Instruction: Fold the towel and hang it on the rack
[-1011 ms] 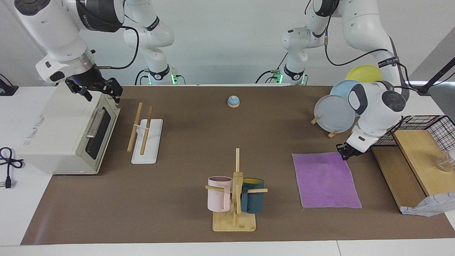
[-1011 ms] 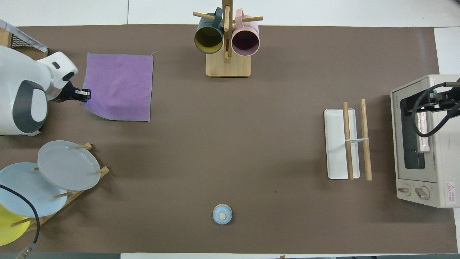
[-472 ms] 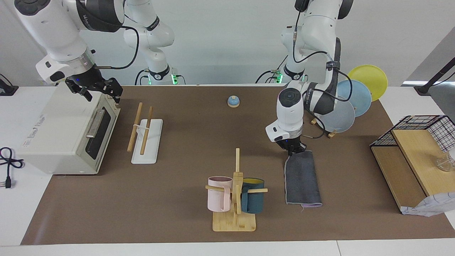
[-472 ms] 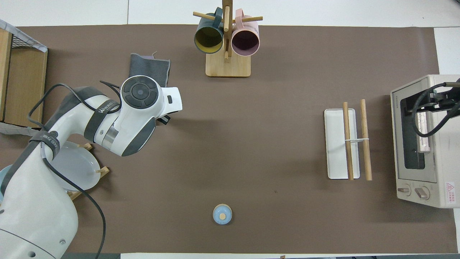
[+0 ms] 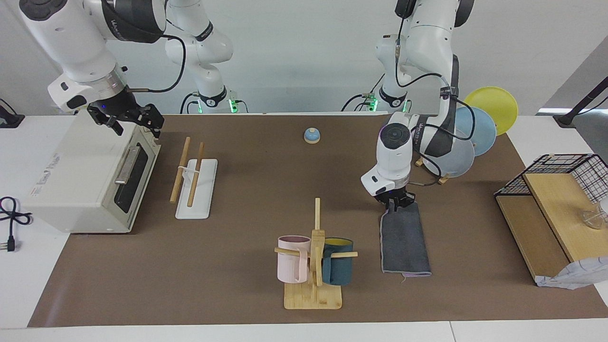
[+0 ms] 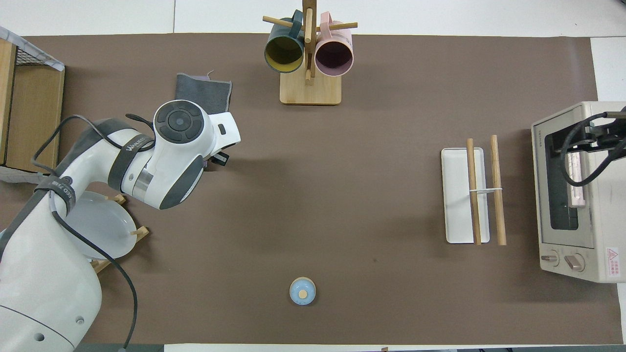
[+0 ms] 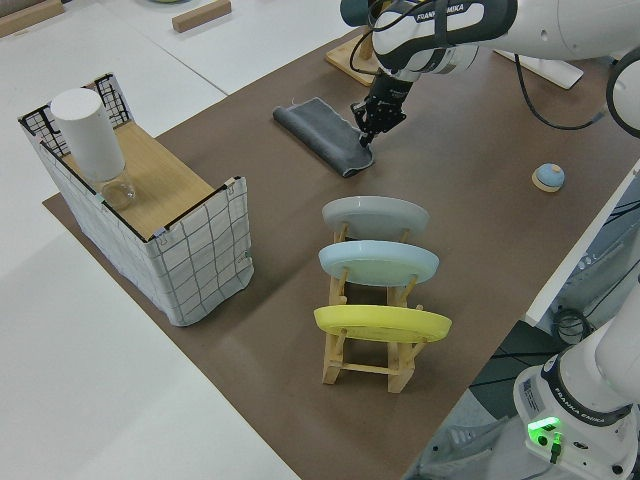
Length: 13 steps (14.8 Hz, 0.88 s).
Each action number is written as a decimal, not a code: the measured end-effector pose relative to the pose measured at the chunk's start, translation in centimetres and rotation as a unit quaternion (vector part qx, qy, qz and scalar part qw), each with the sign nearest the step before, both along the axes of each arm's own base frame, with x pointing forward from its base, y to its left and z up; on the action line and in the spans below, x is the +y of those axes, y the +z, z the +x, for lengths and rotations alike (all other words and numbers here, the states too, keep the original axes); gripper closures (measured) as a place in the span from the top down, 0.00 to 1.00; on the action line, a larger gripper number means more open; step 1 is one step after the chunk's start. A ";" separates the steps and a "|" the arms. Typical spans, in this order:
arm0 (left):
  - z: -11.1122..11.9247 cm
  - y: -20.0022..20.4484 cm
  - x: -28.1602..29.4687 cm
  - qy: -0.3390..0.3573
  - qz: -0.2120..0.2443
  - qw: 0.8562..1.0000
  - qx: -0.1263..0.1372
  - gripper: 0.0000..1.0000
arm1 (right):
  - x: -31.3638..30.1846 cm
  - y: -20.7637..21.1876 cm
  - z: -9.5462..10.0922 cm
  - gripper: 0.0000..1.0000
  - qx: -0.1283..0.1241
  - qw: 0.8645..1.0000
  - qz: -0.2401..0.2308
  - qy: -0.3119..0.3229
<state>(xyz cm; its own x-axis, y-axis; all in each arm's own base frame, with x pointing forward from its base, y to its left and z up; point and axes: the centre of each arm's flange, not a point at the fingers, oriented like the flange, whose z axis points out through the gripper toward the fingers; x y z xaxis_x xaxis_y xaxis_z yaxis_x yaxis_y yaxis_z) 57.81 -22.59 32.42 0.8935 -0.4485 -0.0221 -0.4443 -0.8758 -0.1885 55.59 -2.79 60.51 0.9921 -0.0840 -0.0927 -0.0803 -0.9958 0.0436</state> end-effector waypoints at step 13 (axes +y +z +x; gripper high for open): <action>5.2 1.6 14.7 0.107 -0.177 0.978 -0.002 0.98 | 0.0 0.0 0.0 1.00 0.000 1.000 0.000 0.000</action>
